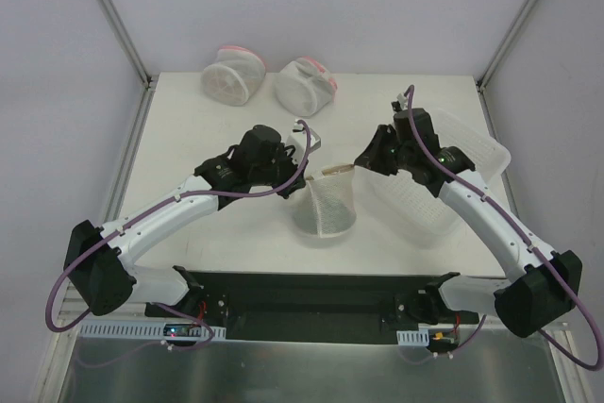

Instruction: Unzip the laundry bag and remove the bra

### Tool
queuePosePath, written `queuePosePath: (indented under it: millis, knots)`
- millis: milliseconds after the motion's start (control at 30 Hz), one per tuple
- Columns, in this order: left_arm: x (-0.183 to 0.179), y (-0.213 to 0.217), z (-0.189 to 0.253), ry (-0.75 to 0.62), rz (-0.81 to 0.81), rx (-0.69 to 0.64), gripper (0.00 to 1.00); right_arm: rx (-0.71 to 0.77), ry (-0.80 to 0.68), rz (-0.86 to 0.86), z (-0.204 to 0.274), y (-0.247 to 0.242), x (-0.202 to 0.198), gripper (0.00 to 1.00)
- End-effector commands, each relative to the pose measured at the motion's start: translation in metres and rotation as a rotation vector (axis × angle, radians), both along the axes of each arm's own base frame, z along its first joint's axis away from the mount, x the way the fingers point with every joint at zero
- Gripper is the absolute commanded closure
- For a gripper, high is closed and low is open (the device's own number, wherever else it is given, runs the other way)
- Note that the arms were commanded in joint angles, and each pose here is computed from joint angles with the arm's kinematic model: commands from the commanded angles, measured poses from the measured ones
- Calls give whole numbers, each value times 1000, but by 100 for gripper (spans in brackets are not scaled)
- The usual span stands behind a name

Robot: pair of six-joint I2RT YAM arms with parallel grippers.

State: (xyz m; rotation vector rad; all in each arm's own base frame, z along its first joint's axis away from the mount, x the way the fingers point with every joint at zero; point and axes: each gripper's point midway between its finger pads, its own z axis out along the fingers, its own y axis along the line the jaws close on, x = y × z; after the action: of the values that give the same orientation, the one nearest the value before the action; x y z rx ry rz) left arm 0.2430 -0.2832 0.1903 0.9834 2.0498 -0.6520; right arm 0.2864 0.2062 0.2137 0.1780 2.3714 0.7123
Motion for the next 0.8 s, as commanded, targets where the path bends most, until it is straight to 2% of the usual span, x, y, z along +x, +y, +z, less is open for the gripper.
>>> queuePosePath:
  millis: [0,167,200,233,267,300,367,400,433,500,633,767]
  knots:
    - [7,20,2,-22,52,33,100,-21,-11,-26,-1,-17,5,99]
    - [11,20,6,4,61,21,100,38,-65,-14,17,-12,1,98]
    - [11,19,8,18,58,9,97,52,-71,-6,21,-9,-2,99]
    - [8,12,17,32,28,-22,85,61,-74,4,23,-6,-4,99]
    - [8,8,20,46,19,-38,62,64,-76,11,24,-3,-5,99]
    - [6,4,23,55,1,-55,49,64,-77,17,24,-1,-6,99]
    - [4,-5,37,60,-35,-96,30,64,-77,42,24,6,-12,99]
    - [3,-8,42,60,-45,-108,15,66,-79,51,24,9,-14,99]
    - [4,-10,51,51,-55,-125,11,69,-77,62,23,13,-17,98]
    - [2,-17,64,49,-81,-157,7,72,-78,71,23,16,-20,99]
    - [0,-27,79,59,-131,-197,7,76,-83,86,24,22,-25,99]
    - [-2,-49,67,176,-129,-211,9,83,-80,89,24,24,-26,99]
